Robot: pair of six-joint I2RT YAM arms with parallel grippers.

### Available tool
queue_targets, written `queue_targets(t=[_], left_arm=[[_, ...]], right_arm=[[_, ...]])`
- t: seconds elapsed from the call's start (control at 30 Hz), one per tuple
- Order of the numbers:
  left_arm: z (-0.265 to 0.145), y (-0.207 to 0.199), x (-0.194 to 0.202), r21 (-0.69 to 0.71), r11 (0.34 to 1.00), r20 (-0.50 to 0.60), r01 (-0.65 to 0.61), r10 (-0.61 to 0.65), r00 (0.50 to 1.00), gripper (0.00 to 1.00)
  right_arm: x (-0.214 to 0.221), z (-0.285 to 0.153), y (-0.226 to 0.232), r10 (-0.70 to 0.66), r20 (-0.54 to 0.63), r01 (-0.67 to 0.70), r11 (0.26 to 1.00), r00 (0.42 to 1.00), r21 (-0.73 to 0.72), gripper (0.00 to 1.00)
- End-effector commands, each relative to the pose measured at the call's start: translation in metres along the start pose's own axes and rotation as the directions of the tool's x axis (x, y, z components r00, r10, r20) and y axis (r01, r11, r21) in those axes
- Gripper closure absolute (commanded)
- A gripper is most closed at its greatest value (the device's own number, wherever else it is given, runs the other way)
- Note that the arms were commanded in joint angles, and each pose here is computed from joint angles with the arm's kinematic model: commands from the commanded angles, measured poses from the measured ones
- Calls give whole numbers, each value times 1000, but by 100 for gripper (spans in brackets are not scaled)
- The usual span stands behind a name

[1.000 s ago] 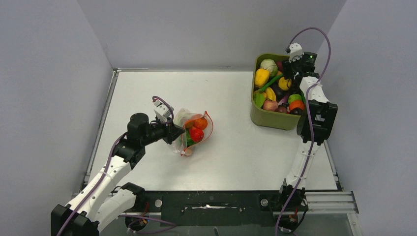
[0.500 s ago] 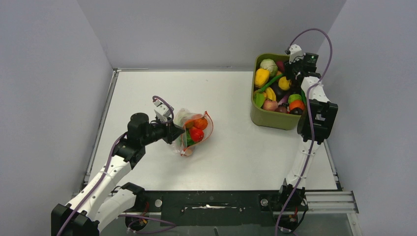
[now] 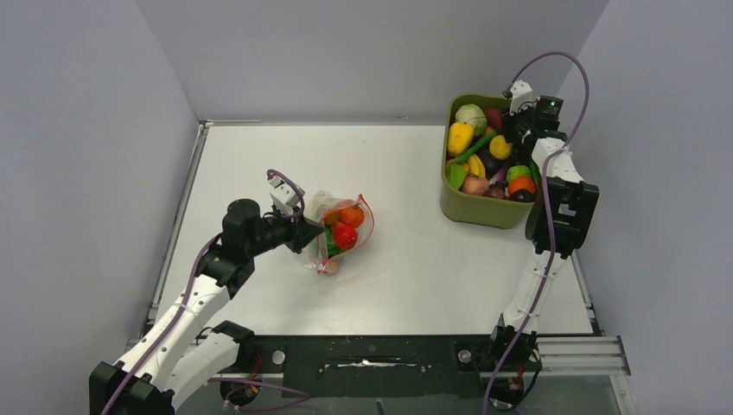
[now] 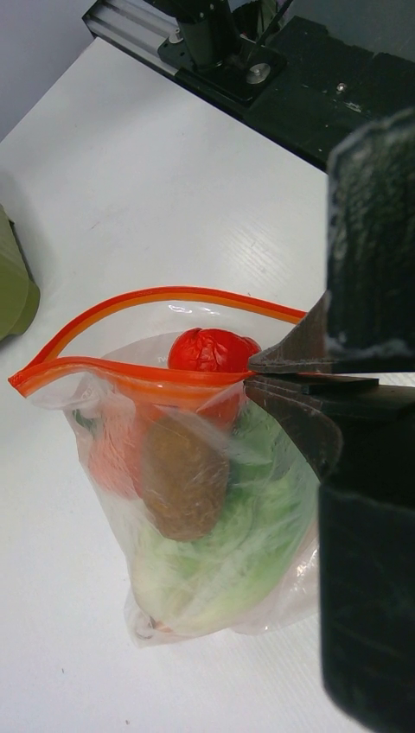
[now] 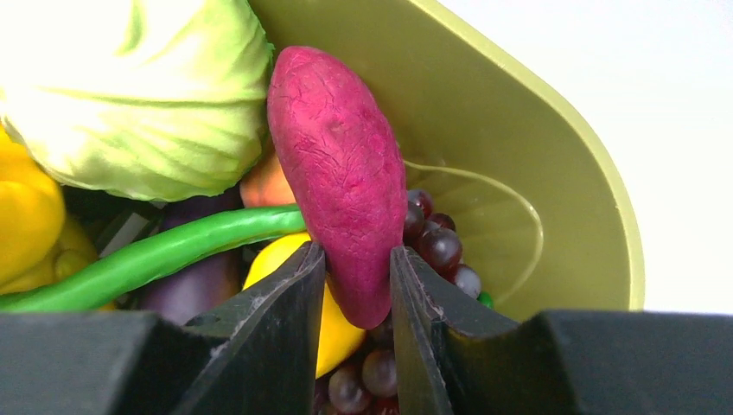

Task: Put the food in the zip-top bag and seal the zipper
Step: Pick up the fake vegetable from the bin.

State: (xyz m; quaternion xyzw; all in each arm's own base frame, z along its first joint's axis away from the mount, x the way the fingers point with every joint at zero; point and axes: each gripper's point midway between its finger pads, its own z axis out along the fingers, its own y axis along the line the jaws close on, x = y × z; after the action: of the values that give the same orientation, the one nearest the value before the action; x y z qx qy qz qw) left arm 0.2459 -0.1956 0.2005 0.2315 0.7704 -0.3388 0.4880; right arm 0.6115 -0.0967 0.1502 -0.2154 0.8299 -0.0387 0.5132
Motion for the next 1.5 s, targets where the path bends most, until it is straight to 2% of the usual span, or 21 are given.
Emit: queue_targets(t=[0.0,0.5,0.83,1.17,1.33,1.47], left_arm=[[-2,-3,-13,18,999,52,-38,37,998,100],[-5,-7,-15,32,999,66,-41,38,997,100],[-8,-12,-18,48,998,90,-49,45,995,100],[-8,-16,-18,71,997,92,-32,26,995,100],[-7,-17,-22,75,997,101,-29,21,995,100],[-7,-24,-30,110,994,122,-1,-13,993,100]], right_arm=[[-51,-37,-1,-1,105,-1,1000,994,17,85],[-27,-101,19,142,44,-147,979,989,143,83],[-42,-160,41,126,92,-138,982,988,132,84],[-80,-210,99,5,196,-7,1000,981,11,84],[-97,-234,147,-126,274,157,983,953,-96,83],[-109,-258,183,-237,361,306,940,902,-148,84]])
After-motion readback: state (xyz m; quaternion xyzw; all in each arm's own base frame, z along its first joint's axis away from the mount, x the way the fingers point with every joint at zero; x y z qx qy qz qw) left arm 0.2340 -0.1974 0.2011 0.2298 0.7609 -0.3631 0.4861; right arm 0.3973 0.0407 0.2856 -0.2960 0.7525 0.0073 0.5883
